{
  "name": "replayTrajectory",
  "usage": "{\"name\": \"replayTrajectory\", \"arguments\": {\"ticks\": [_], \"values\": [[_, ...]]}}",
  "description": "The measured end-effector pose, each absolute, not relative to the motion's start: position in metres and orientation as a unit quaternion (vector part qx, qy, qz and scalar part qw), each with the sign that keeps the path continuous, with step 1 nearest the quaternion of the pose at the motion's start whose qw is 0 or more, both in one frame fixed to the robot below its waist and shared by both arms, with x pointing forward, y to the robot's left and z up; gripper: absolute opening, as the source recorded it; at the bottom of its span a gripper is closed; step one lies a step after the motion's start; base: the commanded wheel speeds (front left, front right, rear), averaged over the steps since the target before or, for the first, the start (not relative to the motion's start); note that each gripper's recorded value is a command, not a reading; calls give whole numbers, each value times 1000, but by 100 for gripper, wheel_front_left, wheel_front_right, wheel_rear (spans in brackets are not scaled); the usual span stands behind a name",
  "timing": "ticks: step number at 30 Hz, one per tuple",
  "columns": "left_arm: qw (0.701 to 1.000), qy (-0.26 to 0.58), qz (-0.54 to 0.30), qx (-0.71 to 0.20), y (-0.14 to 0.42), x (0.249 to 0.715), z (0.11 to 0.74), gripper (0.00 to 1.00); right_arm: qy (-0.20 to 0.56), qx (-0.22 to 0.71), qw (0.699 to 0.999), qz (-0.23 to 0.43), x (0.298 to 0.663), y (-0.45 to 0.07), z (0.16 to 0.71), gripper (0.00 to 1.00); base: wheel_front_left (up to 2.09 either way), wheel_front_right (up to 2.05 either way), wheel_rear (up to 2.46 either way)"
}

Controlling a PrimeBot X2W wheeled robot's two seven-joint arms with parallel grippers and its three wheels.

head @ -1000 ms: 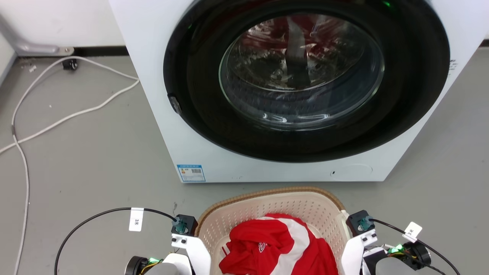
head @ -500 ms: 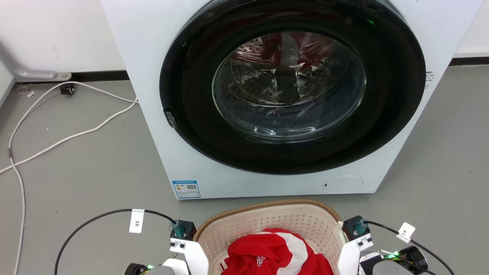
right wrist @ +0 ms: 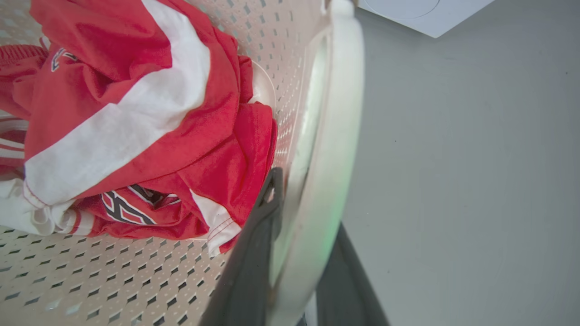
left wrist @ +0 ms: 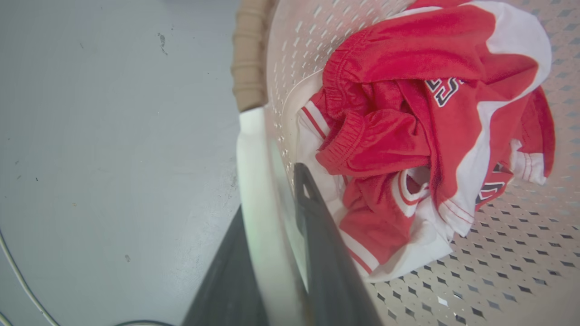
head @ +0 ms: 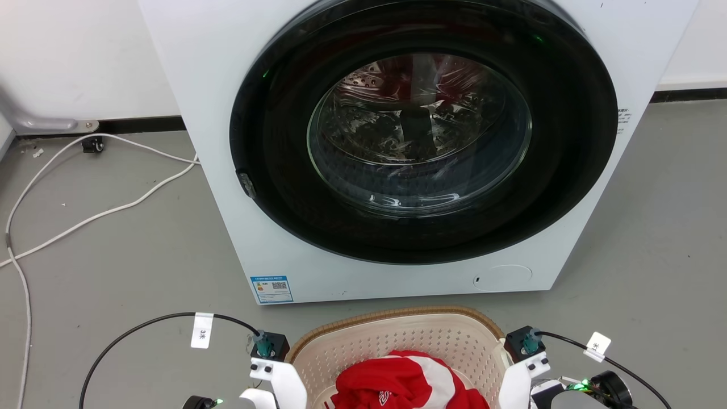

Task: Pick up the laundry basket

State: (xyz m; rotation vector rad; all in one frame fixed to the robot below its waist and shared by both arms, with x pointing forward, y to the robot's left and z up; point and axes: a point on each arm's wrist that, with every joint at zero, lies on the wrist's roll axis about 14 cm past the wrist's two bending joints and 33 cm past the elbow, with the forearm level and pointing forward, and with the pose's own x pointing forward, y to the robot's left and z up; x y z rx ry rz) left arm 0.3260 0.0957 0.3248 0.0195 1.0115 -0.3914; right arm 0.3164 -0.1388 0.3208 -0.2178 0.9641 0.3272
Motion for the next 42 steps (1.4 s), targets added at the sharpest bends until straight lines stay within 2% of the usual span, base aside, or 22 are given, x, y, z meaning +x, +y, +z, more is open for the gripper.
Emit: {"name": "replayTrajectory", "arguments": {"ticks": [42], "values": [[842,505,-190,8,96,318,325,0,470,-111,860,165,316,-141,325,0,0,0,0]]}}
